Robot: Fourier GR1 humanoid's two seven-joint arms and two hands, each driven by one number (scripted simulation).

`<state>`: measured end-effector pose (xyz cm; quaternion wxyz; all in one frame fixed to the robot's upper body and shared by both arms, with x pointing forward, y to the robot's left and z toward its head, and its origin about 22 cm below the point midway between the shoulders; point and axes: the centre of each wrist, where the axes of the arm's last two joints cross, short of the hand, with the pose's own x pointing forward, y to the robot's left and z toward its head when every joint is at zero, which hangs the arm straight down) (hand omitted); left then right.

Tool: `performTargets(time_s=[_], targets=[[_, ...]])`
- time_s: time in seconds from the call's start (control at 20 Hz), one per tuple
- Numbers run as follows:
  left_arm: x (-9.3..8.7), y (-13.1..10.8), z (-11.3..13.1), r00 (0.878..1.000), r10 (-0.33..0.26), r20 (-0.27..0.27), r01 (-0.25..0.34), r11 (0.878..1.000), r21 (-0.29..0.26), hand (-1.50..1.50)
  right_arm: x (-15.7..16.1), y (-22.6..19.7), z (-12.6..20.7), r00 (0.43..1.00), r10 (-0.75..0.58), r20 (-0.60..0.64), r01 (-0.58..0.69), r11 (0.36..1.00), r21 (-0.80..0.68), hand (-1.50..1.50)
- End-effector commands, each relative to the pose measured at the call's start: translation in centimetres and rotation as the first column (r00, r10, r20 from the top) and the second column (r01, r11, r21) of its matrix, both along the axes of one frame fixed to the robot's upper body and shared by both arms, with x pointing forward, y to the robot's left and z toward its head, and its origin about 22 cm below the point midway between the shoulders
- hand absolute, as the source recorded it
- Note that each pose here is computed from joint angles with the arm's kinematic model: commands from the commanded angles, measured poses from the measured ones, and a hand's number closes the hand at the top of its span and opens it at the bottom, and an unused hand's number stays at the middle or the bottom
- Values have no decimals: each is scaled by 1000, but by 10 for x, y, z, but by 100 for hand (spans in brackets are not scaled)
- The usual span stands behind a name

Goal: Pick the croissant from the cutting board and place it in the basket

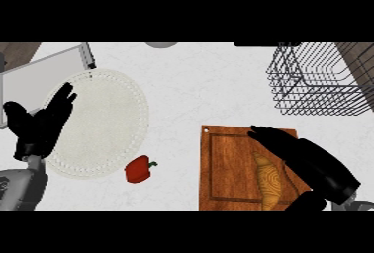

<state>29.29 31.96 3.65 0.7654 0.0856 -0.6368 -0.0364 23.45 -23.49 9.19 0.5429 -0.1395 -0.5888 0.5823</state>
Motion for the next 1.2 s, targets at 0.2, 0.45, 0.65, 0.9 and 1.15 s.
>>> performTargets(time_s=[0.2,0.45,0.65,0.9,1.15], targets=[[-12,-6,-11,1000,0,-8,0,1000,2,0,9,-1,-44,998,-5,-58,-2,993,-117,-150],[4,-1,-1,1000,-2,-4,2,1000,5,0,13,-14,-57,998,3,-65,-13,989,-146,-150],[-6,4,19,1000,-2,-12,2,1000,0,0,8,-14,-41,999,17,-49,-23,991,-134,-150],[-12,2,8,1000,27,7,-28,1000,11,0,-2,-26,-55,995,40,-94,-47,996,-69,-150],[-2,8,-2,1000,8,13,-8,1000,0,0,-5,-22,-62,991,94,-100,-100,993,-63,-150]])
